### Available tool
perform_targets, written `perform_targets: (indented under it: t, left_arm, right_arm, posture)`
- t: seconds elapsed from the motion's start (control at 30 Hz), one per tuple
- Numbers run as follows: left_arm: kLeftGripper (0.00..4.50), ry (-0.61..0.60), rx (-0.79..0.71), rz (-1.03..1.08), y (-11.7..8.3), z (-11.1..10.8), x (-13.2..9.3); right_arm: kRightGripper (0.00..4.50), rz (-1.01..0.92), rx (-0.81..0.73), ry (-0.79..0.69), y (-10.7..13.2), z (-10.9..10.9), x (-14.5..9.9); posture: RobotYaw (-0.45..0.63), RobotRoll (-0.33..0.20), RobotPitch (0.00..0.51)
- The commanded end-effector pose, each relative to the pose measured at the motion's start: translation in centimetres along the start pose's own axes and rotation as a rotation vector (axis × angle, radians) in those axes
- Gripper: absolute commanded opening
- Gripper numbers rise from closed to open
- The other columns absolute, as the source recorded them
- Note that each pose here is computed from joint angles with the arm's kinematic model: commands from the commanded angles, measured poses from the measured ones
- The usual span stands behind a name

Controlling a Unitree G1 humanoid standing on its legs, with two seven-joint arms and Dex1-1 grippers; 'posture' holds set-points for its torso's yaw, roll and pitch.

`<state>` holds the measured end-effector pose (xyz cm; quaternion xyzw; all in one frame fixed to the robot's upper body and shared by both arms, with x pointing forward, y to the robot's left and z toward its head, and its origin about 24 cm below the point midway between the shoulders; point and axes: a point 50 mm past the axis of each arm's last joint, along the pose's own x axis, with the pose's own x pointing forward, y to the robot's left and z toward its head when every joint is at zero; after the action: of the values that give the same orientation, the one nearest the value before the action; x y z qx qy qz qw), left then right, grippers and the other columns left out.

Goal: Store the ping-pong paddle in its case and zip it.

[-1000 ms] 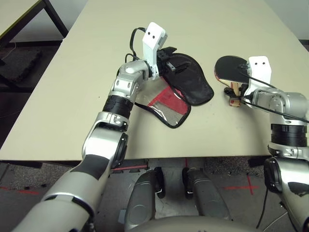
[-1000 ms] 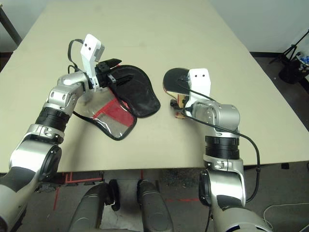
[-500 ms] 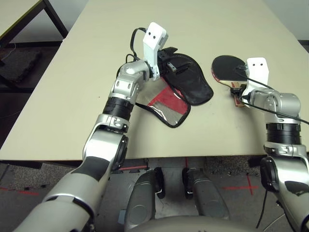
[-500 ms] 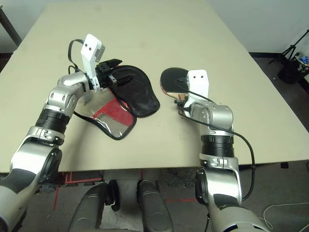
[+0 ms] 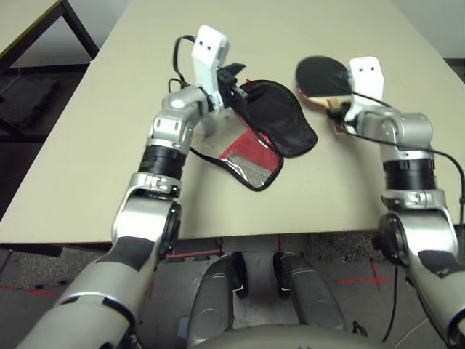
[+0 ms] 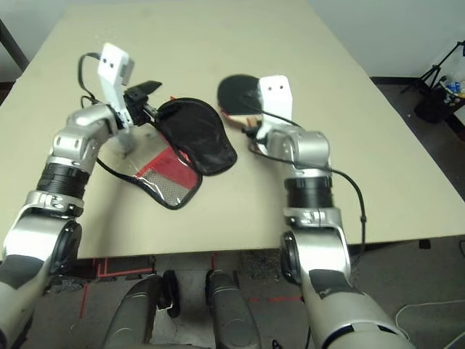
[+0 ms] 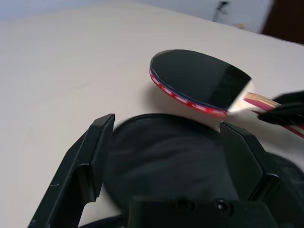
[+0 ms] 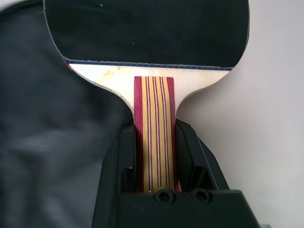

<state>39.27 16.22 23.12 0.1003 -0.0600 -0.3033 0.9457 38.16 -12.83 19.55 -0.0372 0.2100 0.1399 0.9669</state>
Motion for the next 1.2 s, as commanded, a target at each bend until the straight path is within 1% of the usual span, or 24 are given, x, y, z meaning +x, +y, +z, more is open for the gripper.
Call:
perform_targets:
  t: [0.03,0.13,0.23,0.33,0.53,0.8,1.2]
  left_arm:
    - [4.50,0.030,-0.004,0.062,1.5,-0.5,-1.3]
    - [4.50,0.038,-0.003,0.113,2.6,-0.6,-2.3]
    - [4.50,0.039,0.001,0.146,3.1,-0.6,-3.1]
    - [4.50,0.036,0.000,0.177,3.6,-0.6,-3.8]
    - [4.50,0.034,-0.012,0.237,4.4,-0.6,-4.9]
    - [4.50,0.030,-0.018,0.256,4.8,-0.5,-4.9]
    - [4.50,0.029,-0.028,0.262,4.8,-0.8,-4.6]
  right_arm:
    - [1.12,0.051,-0.037,0.020,1.4,-0.3,1.0]
    - [1.12,0.077,-0.058,0.039,2.2,-0.7,1.8]
    - [1.12,0.095,-0.068,0.052,2.7,-1.0,2.1]
    - [1.12,0.109,-0.074,0.063,3.0,-1.3,2.2]
    - [1.12,0.128,-0.083,0.089,3.3,-2.1,2.0]
    - [1.12,0.124,-0.098,0.119,3.0,-3.2,1.5]
    - [1.12,0.112,-0.111,0.126,2.6,-3.1,1.0]
  posture:
    - [-0.06,0.000,0.169]
    - [-0.04,0.000,0.171]
    - [-0.03,0.000,0.173]
    - [-0.01,0.000,0.174]
    - [-0.01,0.000,0.177]
    - [-0.03,0.000,0.179]
    - [-0.04,0.000,0.179]
